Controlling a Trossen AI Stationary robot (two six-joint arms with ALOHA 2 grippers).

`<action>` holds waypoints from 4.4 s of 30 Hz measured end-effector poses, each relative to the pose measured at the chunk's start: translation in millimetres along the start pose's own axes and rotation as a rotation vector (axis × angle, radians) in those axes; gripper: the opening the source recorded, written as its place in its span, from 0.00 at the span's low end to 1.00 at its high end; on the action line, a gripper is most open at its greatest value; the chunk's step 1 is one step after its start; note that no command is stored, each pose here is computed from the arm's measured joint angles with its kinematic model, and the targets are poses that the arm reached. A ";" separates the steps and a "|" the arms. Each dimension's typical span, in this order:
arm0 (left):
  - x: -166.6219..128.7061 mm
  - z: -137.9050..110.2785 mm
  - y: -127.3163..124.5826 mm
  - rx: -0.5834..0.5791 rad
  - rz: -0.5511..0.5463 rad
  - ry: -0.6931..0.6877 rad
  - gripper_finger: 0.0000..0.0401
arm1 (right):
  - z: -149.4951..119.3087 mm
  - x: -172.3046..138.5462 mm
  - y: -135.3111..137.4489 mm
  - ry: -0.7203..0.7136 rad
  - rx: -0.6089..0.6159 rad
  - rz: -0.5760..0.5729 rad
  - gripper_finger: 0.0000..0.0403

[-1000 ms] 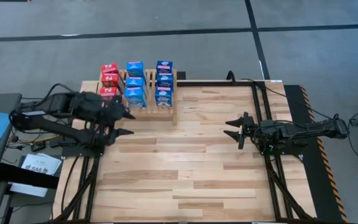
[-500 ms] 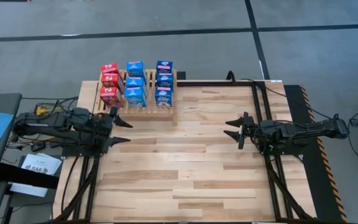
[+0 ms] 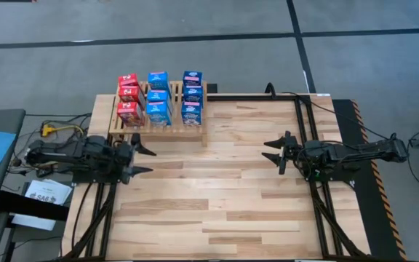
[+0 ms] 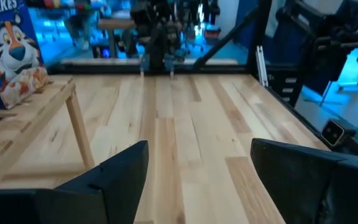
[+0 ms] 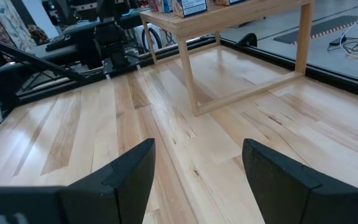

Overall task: Stack cereal on shelf
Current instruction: Return to Home Position

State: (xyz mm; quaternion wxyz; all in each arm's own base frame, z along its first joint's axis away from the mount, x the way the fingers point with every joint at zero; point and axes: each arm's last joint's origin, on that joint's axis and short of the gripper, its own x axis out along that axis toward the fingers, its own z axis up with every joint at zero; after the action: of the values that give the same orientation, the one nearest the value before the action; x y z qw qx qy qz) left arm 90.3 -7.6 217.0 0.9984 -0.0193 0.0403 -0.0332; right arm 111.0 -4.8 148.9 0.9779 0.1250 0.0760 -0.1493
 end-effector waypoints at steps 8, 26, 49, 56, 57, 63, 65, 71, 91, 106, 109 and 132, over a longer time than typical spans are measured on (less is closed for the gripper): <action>5.1 -35.6 1.4 -0.006 -0.003 -0.087 0.68 | 0.0 0.0 0.0 0.000 0.000 0.000 0.66; 10.9 -44.8 6.9 0.233 0.187 -0.115 0.68 | 0.1 0.0 0.0 0.000 0.000 0.000 0.66; 11.1 -45.8 6.7 0.250 0.180 -0.110 0.68 | 0.0 0.0 0.0 0.000 0.000 0.000 0.66; 11.2 -46.0 6.7 0.250 0.180 -0.110 0.68 | 0.0 0.0 0.0 0.000 0.000 0.000 0.66; 11.2 -45.9 6.7 0.250 0.180 -0.110 0.68 | 0.0 0.0 0.0 0.000 0.000 0.000 0.66; 11.2 -46.1 6.7 0.250 0.180 -0.109 0.68 | 0.1 0.0 0.0 0.000 0.000 0.000 0.66; 11.2 -46.1 6.7 0.250 0.180 -0.109 0.68 | 0.1 0.0 0.0 0.000 0.000 0.000 0.66; 11.2 -46.1 6.7 0.250 0.180 -0.109 0.68 | 0.1 0.0 0.0 0.000 0.000 0.000 0.66; 11.2 -46.1 6.7 0.250 0.180 -0.109 0.68 | 0.1 0.0 0.0 0.000 0.000 0.000 0.66; 11.2 -46.1 6.7 0.250 0.180 -0.109 0.68 | 0.0 0.0 0.0 0.000 0.000 0.000 0.66; 11.2 -46.1 6.7 0.250 0.180 -0.109 0.68 | 0.0 0.0 0.0 0.000 0.000 0.000 0.66; 11.2 -46.1 6.7 0.250 0.180 -0.109 0.68 | 0.0 0.0 0.0 0.000 0.000 0.000 0.66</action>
State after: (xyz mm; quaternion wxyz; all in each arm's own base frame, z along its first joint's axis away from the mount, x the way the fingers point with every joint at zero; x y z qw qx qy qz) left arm 98.1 -3.3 169.9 0.9927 0.1072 -0.0167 0.0525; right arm 110.9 -4.8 148.9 0.9779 0.1250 0.0758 -0.1494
